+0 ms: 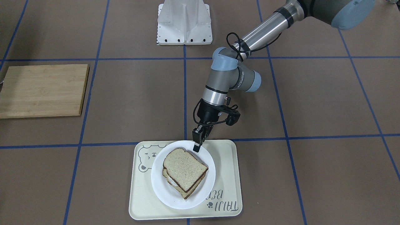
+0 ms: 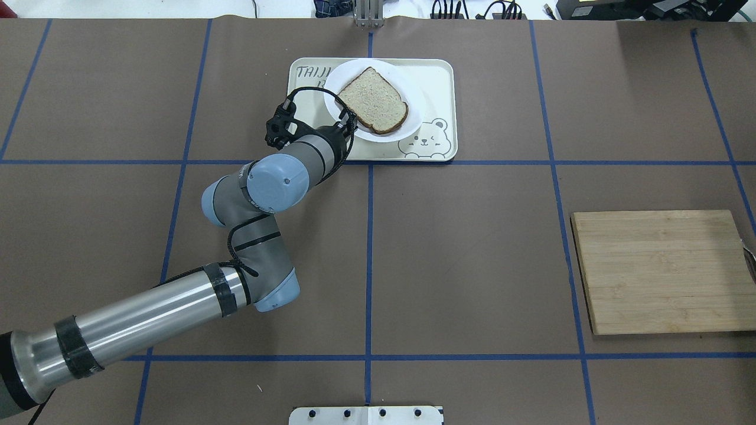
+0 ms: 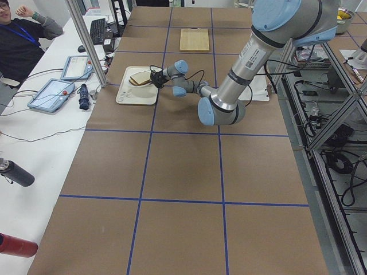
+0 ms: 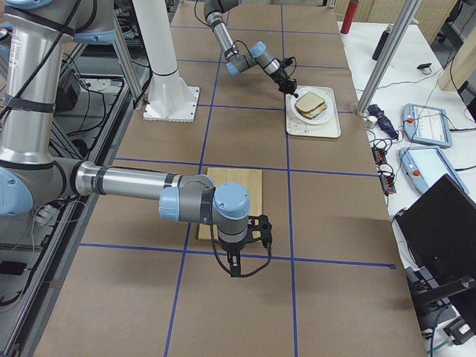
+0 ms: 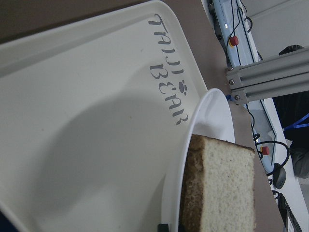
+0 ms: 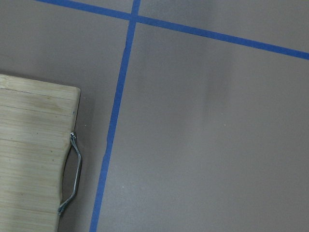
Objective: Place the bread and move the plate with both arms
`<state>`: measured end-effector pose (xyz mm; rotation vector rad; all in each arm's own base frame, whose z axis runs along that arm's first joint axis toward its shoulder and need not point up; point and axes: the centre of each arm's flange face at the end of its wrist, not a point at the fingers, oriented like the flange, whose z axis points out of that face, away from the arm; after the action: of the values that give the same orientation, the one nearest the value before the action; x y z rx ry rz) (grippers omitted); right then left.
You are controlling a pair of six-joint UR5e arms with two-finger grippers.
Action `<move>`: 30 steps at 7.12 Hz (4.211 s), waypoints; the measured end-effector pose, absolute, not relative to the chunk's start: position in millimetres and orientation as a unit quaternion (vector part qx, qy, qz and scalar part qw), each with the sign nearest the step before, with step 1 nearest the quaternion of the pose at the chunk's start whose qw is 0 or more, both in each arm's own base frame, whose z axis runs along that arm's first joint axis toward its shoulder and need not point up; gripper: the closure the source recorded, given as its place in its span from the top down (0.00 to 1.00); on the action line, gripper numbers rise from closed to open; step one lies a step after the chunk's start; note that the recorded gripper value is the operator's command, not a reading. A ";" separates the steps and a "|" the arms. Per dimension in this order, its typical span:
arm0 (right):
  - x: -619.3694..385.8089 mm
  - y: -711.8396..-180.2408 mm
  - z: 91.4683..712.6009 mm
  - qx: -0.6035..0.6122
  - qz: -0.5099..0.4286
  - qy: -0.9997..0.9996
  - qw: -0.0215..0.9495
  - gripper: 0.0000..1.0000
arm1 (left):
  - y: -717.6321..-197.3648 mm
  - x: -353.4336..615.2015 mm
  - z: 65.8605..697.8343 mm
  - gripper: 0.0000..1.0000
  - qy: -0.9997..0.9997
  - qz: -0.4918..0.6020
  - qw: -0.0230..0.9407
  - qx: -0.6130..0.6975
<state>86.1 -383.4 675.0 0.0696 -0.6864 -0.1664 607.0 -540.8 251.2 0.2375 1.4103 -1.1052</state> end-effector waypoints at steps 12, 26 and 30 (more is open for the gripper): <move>86.1 -381.4 680.1 0.029 -0.079 -0.337 0.938 1.00 | -428.1 511.2 249.4 0.98 0.506 -0.105 0.828 0.219; 85.3 -383.0 687.5 0.022 -0.076 -0.342 0.936 1.00 | -499.7 -30.3 588.6 0.98 0.271 0.185 0.943 0.051; 85.5 -385.6 685.6 0.024 -0.076 -0.341 0.937 1.00 | -445.1 -66.7 630.3 0.98 0.392 0.106 0.914 0.027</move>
<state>85.5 -385.6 685.6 0.0499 -0.6973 -0.1563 -66.7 -445.1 630.3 0.0556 0.8068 0.2193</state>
